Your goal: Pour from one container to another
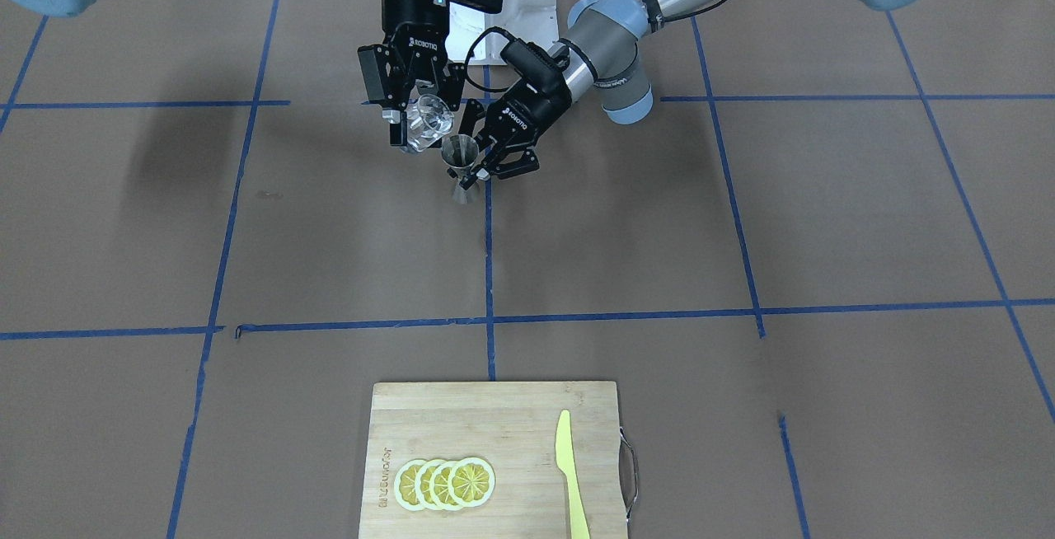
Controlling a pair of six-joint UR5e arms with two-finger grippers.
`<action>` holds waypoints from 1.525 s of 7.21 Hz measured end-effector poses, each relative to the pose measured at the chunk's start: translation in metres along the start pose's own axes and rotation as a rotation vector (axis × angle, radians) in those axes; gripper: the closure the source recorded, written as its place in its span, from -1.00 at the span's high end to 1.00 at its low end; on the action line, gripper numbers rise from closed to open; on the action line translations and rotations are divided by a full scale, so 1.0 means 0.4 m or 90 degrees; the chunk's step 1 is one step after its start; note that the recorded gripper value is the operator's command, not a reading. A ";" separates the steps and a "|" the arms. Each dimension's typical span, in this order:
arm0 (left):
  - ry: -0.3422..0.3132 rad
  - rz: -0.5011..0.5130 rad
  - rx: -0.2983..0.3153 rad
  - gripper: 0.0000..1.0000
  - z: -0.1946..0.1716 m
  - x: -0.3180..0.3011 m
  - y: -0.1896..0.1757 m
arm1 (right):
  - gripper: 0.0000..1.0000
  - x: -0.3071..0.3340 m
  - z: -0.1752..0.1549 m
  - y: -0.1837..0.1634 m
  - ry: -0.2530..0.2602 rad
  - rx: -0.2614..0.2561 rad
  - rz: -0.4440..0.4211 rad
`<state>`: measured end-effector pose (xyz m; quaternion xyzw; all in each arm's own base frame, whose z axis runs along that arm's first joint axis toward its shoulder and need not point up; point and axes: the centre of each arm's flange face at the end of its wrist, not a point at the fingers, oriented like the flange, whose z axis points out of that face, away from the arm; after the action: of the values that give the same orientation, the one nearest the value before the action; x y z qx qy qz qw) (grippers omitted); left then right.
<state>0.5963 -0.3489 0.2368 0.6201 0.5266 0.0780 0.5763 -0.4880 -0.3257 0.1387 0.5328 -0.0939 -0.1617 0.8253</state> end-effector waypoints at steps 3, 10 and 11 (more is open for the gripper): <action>0.002 -0.001 0.001 -1.00 0.002 0.006 -0.002 | -0.81 0.001 0.002 0.000 0.007 0.002 -0.033; 0.003 -0.002 0.001 -1.00 0.002 0.010 -0.003 | -0.81 0.011 0.006 -0.002 0.046 0.010 -0.122; 0.003 -0.002 0.002 -1.00 0.002 0.010 -0.003 | -0.81 0.012 0.007 -0.001 0.049 0.011 -0.135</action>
<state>0.5978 -0.3465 0.2334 0.6196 0.5293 0.0780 0.5743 -0.4846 -0.3299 0.1392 0.5524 -0.0070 -0.2267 0.8021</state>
